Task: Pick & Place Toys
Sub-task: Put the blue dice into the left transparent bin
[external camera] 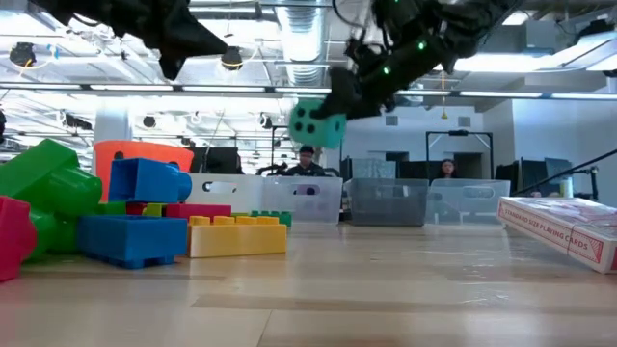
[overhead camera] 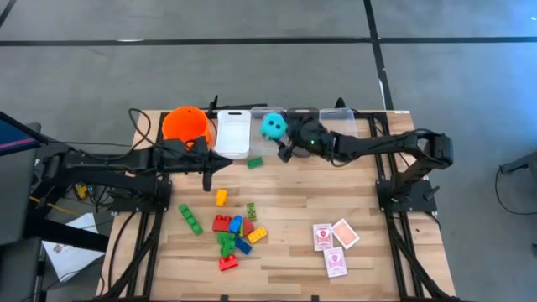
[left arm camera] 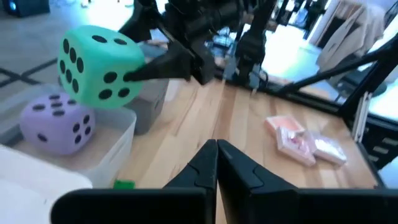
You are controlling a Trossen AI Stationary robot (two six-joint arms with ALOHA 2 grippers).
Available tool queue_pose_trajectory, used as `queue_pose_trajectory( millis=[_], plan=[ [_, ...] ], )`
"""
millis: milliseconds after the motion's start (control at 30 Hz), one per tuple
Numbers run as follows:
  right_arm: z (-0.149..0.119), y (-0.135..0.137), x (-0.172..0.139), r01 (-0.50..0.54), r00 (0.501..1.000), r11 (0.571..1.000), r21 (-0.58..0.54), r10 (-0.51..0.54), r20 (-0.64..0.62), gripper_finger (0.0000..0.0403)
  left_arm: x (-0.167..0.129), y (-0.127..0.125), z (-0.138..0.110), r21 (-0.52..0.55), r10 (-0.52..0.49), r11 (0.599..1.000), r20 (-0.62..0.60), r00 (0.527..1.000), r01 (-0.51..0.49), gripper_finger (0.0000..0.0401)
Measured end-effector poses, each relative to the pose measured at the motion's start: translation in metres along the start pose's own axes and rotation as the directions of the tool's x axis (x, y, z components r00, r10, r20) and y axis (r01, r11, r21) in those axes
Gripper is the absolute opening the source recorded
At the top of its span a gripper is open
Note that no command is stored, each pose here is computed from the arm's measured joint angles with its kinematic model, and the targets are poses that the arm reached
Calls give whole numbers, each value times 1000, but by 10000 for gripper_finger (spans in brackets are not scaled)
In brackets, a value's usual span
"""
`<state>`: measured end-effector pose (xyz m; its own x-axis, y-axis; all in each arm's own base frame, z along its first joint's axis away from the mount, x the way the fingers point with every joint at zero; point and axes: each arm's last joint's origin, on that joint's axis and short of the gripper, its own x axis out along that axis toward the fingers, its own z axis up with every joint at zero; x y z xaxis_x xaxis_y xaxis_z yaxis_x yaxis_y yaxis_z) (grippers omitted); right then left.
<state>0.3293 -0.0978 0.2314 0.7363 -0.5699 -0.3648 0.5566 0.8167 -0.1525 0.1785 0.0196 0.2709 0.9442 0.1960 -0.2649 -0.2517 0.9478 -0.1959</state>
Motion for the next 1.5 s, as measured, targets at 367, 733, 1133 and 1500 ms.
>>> queue_pose_trajectory(
  millis=[367, 733, 1133, 1500],
  plan=[
    [-4, -15, 11, -128, 992, 991, 28, 128, -9, 373, 6, 1, -7, 3, 19, 1000, -64, 998, -19, 1],
    [-3, -14, 10, -131, 991, 991, -6, 131, 4, 388, 7, 1, -9, -7, 20, 1000, -75, 997, -21, 3],
    [-2, -12, 10, -135, 991, 991, -26, 135, 11, 389, 9, 3, -20, -48, 27, 998, -107, 994, -32, 4],
    [-2, -13, 10, -127, 992, 989, -79, 128, 15, 398, 9, 3, -20, -49, 24, 998, -107, 994, -29, 4]
  ],
)
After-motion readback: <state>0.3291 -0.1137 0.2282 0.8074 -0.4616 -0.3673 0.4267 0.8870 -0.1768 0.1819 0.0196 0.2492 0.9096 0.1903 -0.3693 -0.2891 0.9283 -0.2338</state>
